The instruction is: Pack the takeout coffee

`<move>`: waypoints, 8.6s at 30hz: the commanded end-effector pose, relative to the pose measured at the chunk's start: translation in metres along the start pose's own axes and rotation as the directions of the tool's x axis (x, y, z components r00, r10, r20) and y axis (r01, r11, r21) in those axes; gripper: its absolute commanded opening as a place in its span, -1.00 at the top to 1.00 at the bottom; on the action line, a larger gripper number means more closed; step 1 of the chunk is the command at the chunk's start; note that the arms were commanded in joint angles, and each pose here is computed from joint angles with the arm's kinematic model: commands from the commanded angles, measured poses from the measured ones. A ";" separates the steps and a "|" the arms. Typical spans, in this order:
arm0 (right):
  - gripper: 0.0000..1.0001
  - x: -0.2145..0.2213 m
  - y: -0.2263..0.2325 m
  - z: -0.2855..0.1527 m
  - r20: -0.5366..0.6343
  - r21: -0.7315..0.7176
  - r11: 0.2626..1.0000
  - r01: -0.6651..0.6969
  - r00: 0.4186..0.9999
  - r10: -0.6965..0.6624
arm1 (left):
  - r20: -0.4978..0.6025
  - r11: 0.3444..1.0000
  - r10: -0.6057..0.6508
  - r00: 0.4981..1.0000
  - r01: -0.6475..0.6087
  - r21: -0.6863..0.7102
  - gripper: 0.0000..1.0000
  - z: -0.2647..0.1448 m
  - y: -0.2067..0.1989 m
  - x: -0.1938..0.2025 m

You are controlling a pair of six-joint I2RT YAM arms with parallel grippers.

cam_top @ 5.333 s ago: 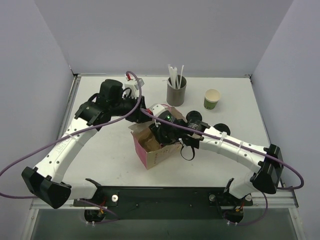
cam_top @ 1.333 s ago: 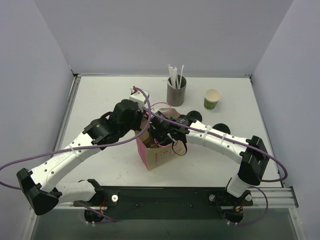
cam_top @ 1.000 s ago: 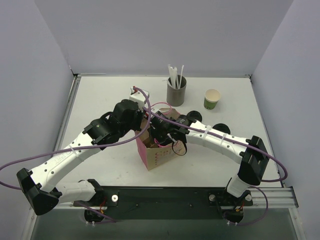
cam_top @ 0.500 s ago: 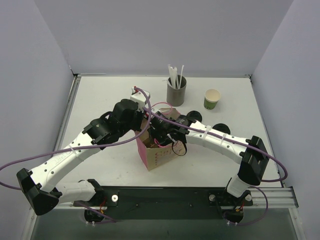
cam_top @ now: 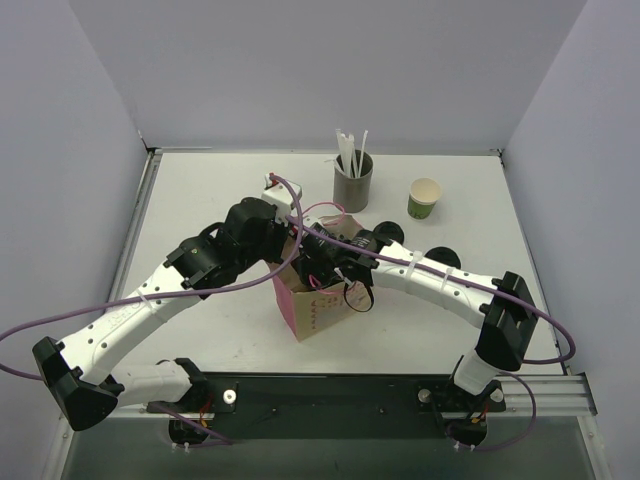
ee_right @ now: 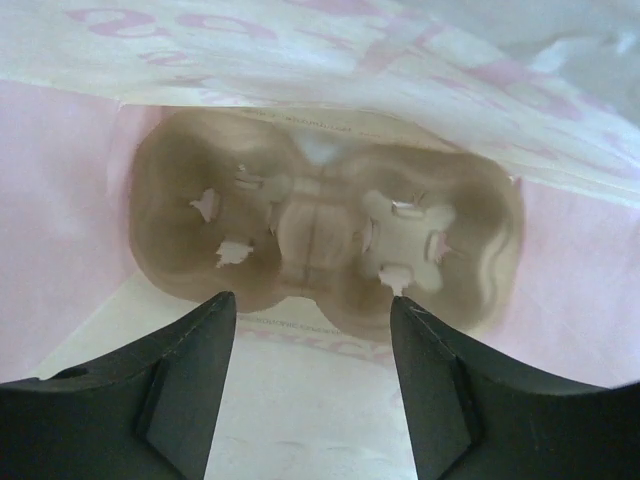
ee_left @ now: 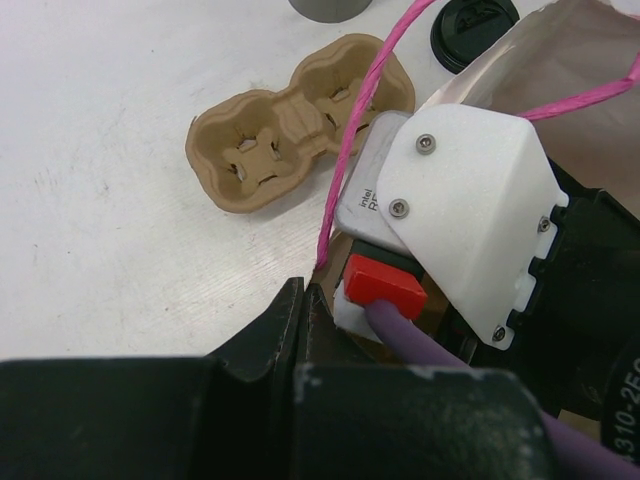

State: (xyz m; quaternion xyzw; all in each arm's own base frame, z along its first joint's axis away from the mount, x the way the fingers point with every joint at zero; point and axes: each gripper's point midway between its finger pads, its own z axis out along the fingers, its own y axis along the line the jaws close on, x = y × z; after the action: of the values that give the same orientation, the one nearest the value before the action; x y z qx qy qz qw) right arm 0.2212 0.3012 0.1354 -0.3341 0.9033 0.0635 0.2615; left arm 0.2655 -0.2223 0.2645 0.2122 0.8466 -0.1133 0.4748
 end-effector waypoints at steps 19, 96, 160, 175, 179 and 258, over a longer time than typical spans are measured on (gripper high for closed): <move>-0.20 -0.017 -0.002 -0.023 0.052 0.019 0.999 0.043 0.998 -0.044 | 0.093 0.980 0.042 0.995 -0.059 0.189 1.00 -0.013 -0.040 -0.035; -0.28 -0.013 -0.160 -0.181 0.516 0.139 0.726 -0.674 0.675 0.527 | 0.030 0.978 0.020 0.999 -0.026 0.205 1.00 -0.042 -0.020 -0.045; 0.48 -0.156 -0.095 0.212 0.205 -0.079 0.805 -0.588 0.780 0.591 | 0.267 0.909 -0.179 0.947 0.263 -0.323 1.00 -0.129 0.135 -0.071; 0.21 -0.167 -0.098 0.168 0.214 -0.108 0.778 -0.618 0.750 0.626 | 0.240 0.900 -0.164 0.957 0.244 -0.361 1.00 -0.131 0.142 -0.060; 0.22 -0.153 -0.094 0.126 0.209 -0.092 0.768 -0.634 0.741 0.638 | 0.242 0.921 -0.158 0.957 0.232 -0.313 1.00 -0.123 0.134 -0.061; -0.74 0.126 -0.257 -0.048 0.040 0.414 0.575 -0.705 0.646 0.763 | 0.036 0.988 0.043 0.998 -0.048 0.149 1.00 -0.039 0.015 -0.078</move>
State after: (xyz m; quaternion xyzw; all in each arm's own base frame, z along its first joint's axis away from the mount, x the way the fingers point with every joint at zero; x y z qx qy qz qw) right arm 0.2859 0.0198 0.1218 0.1198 0.9675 -0.0377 0.2193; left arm 0.2756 -0.2101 0.3294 0.2636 0.8411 -0.1623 0.4434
